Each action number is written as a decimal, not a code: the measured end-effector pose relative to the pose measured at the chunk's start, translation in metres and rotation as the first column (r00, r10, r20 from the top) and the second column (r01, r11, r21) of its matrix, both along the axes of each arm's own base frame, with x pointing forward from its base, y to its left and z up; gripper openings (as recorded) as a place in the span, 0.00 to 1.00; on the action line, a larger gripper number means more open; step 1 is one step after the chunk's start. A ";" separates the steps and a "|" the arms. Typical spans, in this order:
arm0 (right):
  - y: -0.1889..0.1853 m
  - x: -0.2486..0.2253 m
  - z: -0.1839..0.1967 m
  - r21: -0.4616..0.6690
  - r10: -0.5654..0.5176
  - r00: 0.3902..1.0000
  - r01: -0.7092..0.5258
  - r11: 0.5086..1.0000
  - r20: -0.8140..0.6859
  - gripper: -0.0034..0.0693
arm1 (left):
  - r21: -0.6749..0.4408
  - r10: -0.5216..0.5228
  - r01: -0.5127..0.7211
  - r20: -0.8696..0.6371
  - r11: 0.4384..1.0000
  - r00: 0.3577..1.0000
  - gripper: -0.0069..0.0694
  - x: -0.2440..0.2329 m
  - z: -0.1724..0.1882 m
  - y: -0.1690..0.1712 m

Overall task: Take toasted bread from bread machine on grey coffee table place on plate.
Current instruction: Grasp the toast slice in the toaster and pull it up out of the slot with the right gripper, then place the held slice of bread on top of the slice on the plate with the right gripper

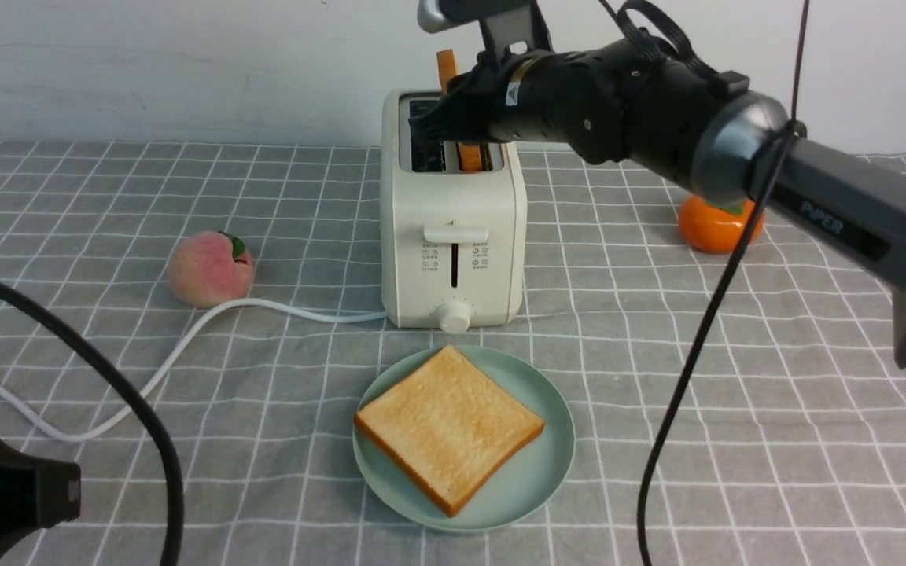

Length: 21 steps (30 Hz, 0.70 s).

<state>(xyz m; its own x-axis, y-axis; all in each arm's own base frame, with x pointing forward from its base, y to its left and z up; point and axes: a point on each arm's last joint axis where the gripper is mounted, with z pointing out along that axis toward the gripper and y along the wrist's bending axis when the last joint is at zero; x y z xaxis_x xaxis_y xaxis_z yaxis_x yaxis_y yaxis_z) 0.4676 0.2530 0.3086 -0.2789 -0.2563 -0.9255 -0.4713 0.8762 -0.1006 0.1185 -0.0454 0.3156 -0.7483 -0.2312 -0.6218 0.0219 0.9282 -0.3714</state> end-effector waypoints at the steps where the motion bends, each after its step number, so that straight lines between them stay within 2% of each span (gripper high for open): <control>1: -0.002 -0.002 0.006 -0.014 -0.003 1.000 0.003 1.000 0.001 0.14 | 0.000 0.000 0.000 0.000 1.000 1.000 0.07 0.000 0.000 0.000; 4: -0.010 -0.015 0.033 -0.022 -0.013 1.000 0.013 1.000 0.003 0.15 | 0.000 0.000 0.000 0.000 1.000 1.000 0.07 0.000 0.000 0.000; 9: -0.050 -0.089 0.146 0.017 -0.040 0.998 0.039 0.999 0.055 0.15 | 0.009 0.001 -0.001 0.005 1.000 1.000 0.07 0.000 0.000 0.001; 10: -0.052 -0.092 0.150 0.016 -0.042 0.998 0.041 0.999 0.054 0.15 | 0.009 0.001 -0.001 0.005 1.000 1.000 0.07 0.000 0.000 0.001; 12: -0.076 -0.133 0.182 0.001 -0.064 0.998 0.064 0.998 -0.020 0.15 | 0.020 0.002 -0.002 0.012 1.000 1.000 0.07 0.001 0.000 0.001; 15: -0.089 -0.157 0.187 -0.036 -0.075 0.987 0.071 0.997 -0.142 0.15 | 0.024 0.003 -0.004 0.019 1.000 1.000 0.07 0.002 -0.002 0.002; 17: -0.094 -0.174 0.180 -0.066 -0.066 0.957 0.049 0.997 -0.281 0.15 | 0.025 0.005 -0.005 0.023 1.000 1.000 0.07 0.002 -0.005 0.002; 19: -0.090 -0.184 0.161 -0.079 0.002 0.911 -0.038 0.996 -0.411 0.15 | 0.026 0.006 -0.007 0.023 1.000 1.000 0.07 0.003 -0.009 0.002; 20: -0.089 -0.184 0.159 -0.074 0.008 0.907 -0.043 0.996 -0.421 0.15 | 0.026 0.006 -0.007 0.024 1.000 1.000 0.07 0.003 -0.009 0.002; 21: -0.082 -0.189 0.141 -0.053 0.087 0.861 -0.130 0.990 -0.501 0.15 | 0.026 0.007 -0.007 0.022 1.000 1.000 0.07 0.003 -0.012 0.002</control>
<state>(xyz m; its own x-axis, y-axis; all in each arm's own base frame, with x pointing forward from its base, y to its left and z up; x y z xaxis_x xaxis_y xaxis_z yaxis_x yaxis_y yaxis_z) 0.2781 0.1711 0.4492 -0.6619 -0.3804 -0.6459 -0.5695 0.8155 0.1033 0.1217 -0.0439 0.3034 -0.7331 -0.2194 -0.6437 0.0233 0.9379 -0.3462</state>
